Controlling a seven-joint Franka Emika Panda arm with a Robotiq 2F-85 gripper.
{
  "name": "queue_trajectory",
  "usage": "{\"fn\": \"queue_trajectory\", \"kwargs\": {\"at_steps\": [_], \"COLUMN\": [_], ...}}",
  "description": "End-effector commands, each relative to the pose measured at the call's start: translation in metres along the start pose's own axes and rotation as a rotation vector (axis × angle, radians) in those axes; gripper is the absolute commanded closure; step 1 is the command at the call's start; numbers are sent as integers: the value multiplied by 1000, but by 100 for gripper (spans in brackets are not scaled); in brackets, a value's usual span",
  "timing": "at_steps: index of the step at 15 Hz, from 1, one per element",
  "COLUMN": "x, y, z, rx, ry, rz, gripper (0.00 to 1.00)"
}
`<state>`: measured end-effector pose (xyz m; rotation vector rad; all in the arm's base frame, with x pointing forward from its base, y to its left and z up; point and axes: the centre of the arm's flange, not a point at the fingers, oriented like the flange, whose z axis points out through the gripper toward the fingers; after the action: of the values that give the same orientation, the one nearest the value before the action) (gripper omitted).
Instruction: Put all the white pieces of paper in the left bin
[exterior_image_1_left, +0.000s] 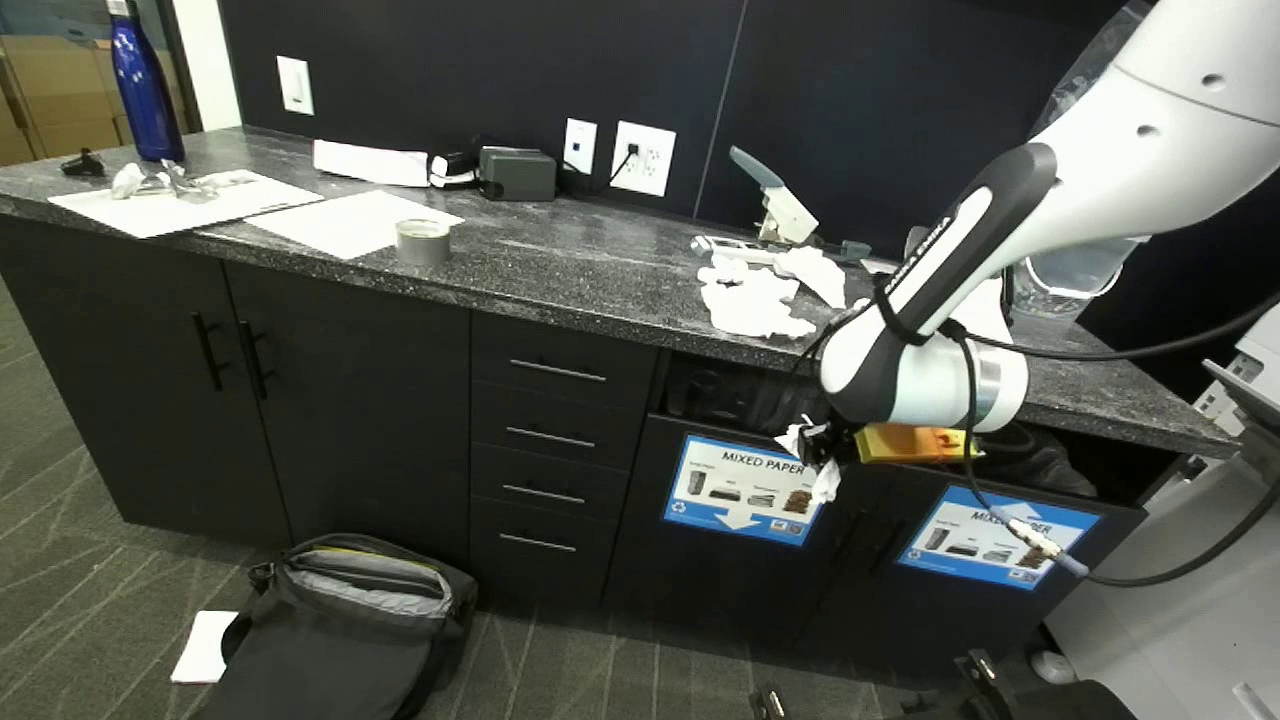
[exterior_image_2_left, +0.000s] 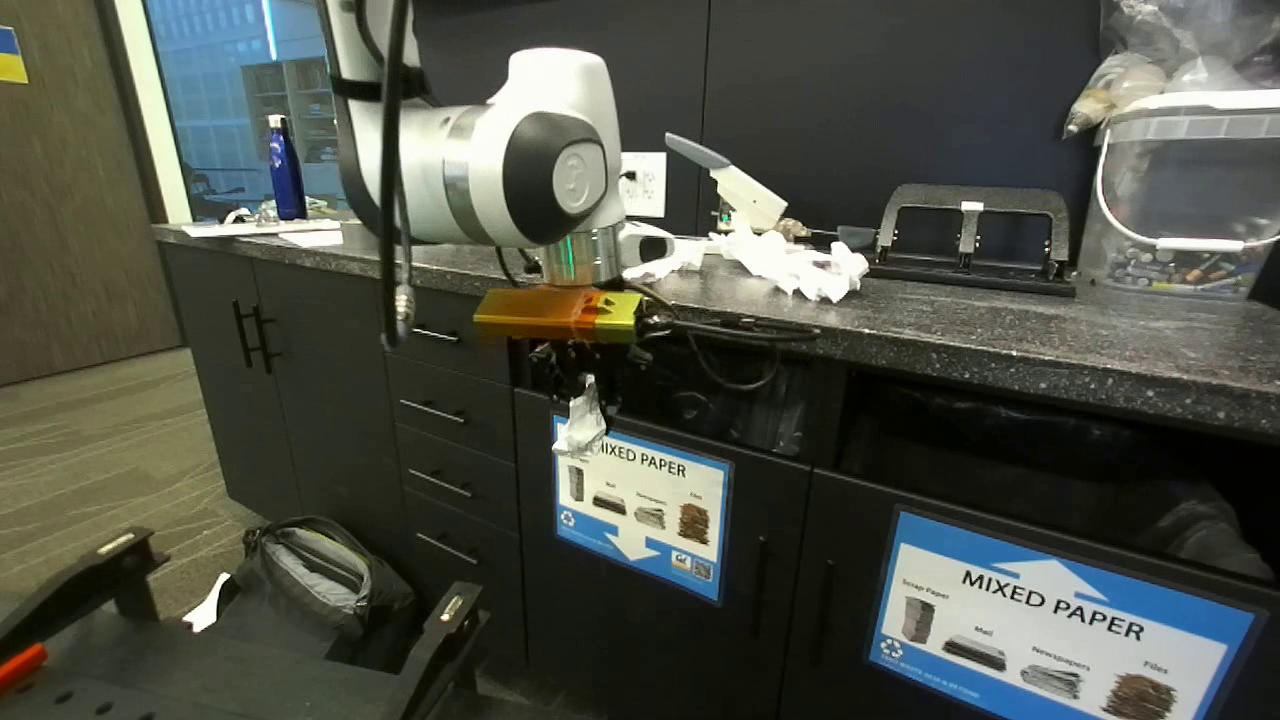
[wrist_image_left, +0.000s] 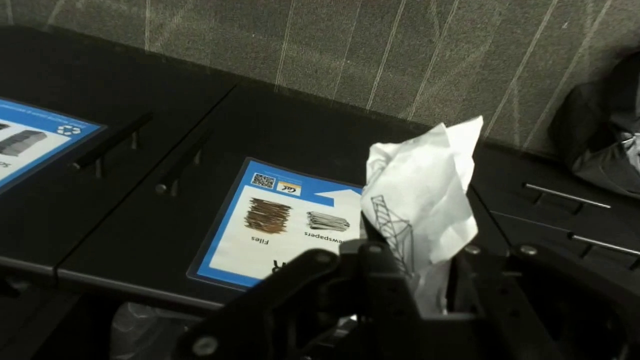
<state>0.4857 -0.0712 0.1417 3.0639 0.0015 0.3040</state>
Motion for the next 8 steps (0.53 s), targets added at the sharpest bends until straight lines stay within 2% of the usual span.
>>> {"fn": "queue_trajectory", "kwargs": {"at_steps": [1,3,8], "x": [-14,-10,-15], "y": [-32,-45,-86], "z": [23,32,49], "rx": [-72,-80,-51], "ry": [111,217,407], "rz": [-22,-2,121], "gripper": [88,89,88]}}
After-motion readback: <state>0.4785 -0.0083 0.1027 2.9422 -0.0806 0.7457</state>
